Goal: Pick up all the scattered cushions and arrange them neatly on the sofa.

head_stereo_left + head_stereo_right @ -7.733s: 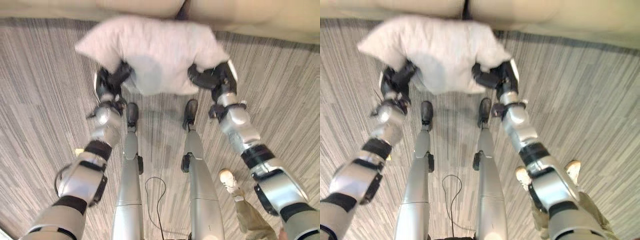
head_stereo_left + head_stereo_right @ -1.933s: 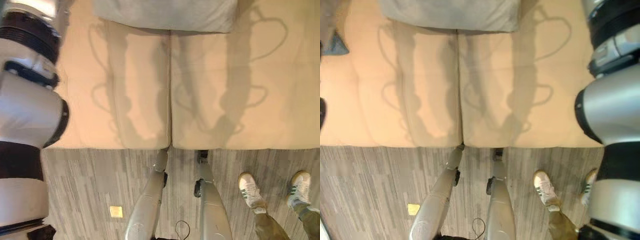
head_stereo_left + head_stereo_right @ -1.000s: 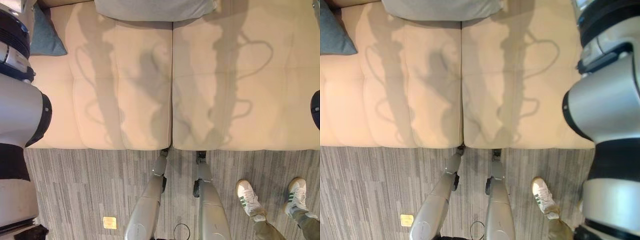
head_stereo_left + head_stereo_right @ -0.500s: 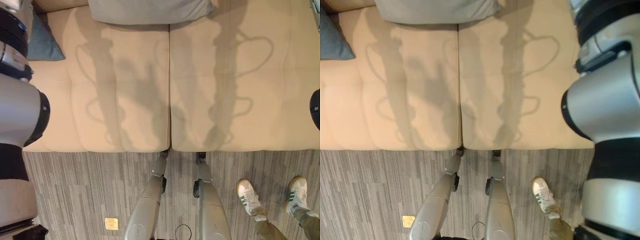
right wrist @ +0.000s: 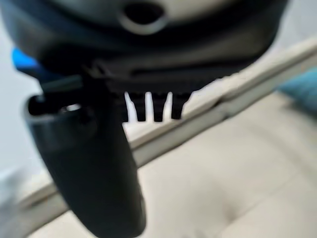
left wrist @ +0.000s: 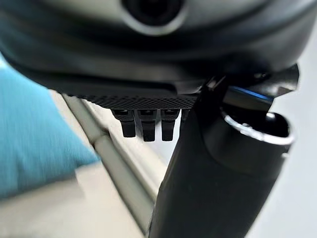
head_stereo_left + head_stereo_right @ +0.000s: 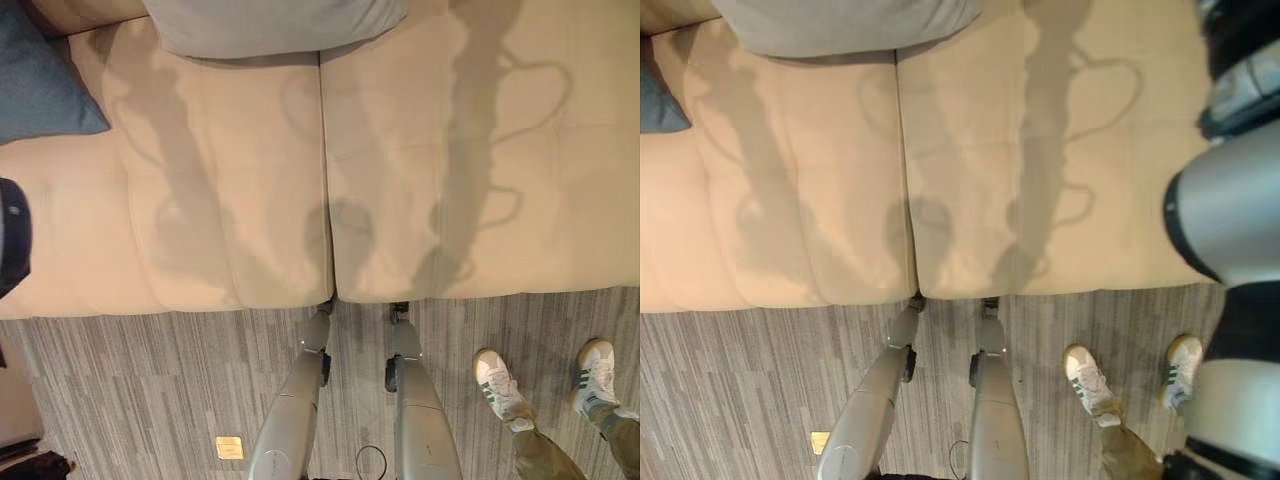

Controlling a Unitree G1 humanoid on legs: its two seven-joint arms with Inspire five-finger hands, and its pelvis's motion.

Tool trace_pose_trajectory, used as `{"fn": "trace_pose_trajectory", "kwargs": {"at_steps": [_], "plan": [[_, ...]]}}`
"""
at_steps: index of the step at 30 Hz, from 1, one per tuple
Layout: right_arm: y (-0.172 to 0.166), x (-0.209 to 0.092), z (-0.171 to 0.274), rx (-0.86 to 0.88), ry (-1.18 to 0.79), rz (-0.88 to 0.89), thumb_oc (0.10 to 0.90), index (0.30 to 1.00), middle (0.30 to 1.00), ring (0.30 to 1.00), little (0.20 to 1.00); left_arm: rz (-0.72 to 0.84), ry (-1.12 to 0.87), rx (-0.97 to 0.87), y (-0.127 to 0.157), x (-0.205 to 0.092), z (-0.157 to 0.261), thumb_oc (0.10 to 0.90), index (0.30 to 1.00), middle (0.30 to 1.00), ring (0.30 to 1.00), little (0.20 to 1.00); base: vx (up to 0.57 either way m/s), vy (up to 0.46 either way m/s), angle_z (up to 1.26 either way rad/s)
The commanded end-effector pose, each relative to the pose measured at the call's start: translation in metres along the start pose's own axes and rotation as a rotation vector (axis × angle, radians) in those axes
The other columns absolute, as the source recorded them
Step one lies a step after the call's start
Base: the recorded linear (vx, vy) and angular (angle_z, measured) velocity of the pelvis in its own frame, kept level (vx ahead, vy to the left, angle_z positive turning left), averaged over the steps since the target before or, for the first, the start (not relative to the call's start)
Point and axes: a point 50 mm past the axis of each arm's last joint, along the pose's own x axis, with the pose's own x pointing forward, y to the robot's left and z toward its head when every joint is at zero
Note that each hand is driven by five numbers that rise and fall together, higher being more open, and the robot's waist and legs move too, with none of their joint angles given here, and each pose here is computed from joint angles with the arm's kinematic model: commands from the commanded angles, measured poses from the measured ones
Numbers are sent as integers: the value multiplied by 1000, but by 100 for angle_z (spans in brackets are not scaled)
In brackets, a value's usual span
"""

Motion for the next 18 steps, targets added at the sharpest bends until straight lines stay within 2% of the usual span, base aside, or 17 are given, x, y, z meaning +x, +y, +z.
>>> {"fn": "trace_pose_trajectory", "kwargs": {"at_steps": [1, 2, 4, 12, 15, 18], "plan": [[-8, -4, -18, -3, 1, -112, 800, 900, 900, 900, 900, 160, -42, 34, 37, 7, -9, 800, 900, 900, 900, 900, 10, -3, -3], [-13, -5, -24, 44, 17, -131, 800, 900, 900, 900, 900, 190, -22, 41, 48, 8, -18, 800, 900, 900, 900, 900, 21, -6, -4], [-13, -7, -29, 45, 22, -128, 800, 900, 900, 900, 900, 200, -8, 61, 55, 8, -25, 800, 900, 900, 900, 900, 24, -8, -4], [-18, -26, -74, 54, 51, -83, 800, 900, 900, 900, 900, 302, 143, 161, 124, 0, -89, 800, 900, 900, 900, 900, 4, 1, -3], [-24, -46, -110, -3, 89, -66, 800, 900, 900, 900, 900, 328, 226, 232, 156, -15, -125, 800, 900, 900, 900, 900, -2, 4, -4], [-32, -83, -160, -64, 175, -45, 800, 900, 900, 900, 900, 314, 306, 277, 185, -45, -172, 800, 900, 900, 900, 900, 0, 0, 0]]}}
